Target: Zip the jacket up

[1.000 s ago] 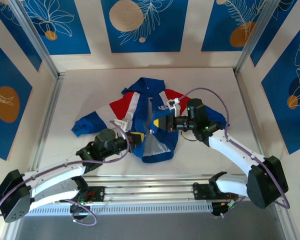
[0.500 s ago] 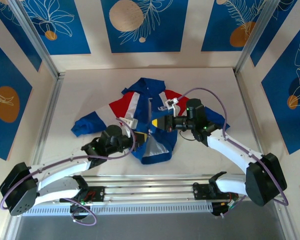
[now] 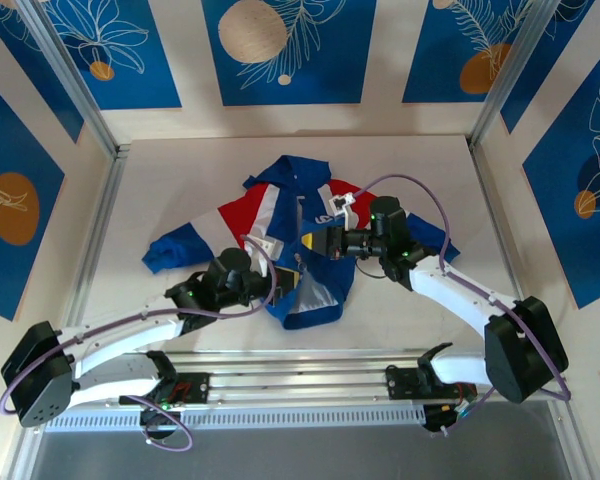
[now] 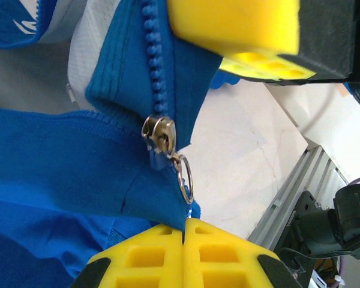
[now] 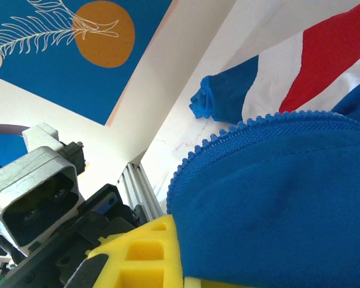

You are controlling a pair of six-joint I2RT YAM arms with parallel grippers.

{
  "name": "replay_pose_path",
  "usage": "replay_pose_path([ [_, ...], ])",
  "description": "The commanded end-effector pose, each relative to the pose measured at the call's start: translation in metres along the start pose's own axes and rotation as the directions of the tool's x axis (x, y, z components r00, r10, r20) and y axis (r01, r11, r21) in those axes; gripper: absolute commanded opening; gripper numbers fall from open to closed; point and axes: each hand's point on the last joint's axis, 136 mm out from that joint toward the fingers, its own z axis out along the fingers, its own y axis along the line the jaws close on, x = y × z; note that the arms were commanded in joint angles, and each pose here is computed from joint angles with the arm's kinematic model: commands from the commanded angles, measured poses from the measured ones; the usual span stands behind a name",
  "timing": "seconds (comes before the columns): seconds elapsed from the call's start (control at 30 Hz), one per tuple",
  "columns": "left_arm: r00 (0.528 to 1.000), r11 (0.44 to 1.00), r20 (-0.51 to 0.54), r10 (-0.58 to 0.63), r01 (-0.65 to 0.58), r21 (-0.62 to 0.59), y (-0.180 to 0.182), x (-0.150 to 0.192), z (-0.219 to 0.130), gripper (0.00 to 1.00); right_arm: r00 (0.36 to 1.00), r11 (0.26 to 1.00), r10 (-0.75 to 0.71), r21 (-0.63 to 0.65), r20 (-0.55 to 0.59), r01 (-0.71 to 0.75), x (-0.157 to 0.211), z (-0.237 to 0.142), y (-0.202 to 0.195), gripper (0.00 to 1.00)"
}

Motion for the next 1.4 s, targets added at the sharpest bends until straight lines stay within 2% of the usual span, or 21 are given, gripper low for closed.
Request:
replay_pose_path([
  [0.0, 0.998, 0.999, 0.053, 0.045, -0.044, -0.016, -0.006, -0.02, -0.016, 0.0, 1.0, 0.999, -0.007, -0.037, 0.002, 0.007, 0.003, -0.002, 0.002, 0.0],
  [0.27, 0.99, 0.997, 0.139, 0.019, -0.008, -0.077, 0.018, -0.042, -0.056, 0.0, 1.0, 0.995, -0.01, -0.097, -0.011, 0.009, 0.003, -0.009, 0.01, 0.0],
  [0.43, 0.962, 1.0, 0.272, 0.028, -0.029, 0.0, 0.013, -0.067, -0.075, 0.0, 1.0, 0.995, -0.007, -0.098, -0.012, 0.006, 0.005, -0.013, 0.013, 0.0],
  [0.73, 0.9, 0.975, 0.429, 0.074, -0.155, 0.157, -0.008, -0.082, -0.071, 0.0, 1.0, 0.991, 0.02, -0.131, -0.012, -0.022, 0.0, -0.014, 0.022, 0.0],
  [0.93, 0.919, 0.949, 0.381, 0.099, -0.202, 0.242, -0.022, -0.075, -0.058, 0.0, 0.998, 0.983, 0.025, -0.179, -0.054, -0.035, 0.002, -0.012, 0.031, 0.0],
  [1.37, 0.951, 0.951, 0.305, 0.046, -0.135, 0.279, -0.012, -0.049, -0.032, 0.0, 0.997, 0.982, 0.021, -0.186, -0.069, -0.033, 0.001, -0.005, 0.034, 0.0],
])
